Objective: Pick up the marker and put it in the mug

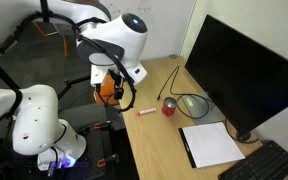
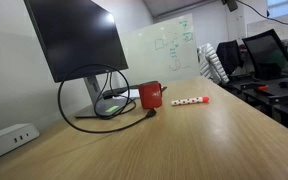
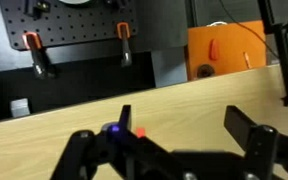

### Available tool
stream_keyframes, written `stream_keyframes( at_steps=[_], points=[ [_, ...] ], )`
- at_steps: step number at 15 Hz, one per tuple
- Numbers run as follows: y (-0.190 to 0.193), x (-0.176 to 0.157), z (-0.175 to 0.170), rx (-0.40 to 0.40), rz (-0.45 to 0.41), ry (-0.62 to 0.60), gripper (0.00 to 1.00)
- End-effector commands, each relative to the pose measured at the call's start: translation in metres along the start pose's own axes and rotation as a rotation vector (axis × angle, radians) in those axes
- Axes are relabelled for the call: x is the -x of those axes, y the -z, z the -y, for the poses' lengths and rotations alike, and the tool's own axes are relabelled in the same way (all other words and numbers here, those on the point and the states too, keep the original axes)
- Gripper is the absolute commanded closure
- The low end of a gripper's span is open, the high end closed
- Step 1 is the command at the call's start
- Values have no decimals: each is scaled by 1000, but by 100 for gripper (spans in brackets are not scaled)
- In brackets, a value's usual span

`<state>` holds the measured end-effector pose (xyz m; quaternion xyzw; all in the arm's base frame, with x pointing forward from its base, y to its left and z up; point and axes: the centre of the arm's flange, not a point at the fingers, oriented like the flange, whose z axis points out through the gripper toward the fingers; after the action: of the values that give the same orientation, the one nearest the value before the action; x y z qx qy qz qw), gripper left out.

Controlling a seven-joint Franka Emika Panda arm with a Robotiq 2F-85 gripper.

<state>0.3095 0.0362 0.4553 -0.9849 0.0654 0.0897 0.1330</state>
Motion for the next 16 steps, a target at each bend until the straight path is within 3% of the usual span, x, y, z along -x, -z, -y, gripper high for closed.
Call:
stream_keyframes(
  at_steps=[1,13,16],
  points=[
    [0,0,0,0,0,0,0],
    [0,0,0,0,0,0,0],
    [-18,-25,4,20,-97,-19,0]
  ],
)
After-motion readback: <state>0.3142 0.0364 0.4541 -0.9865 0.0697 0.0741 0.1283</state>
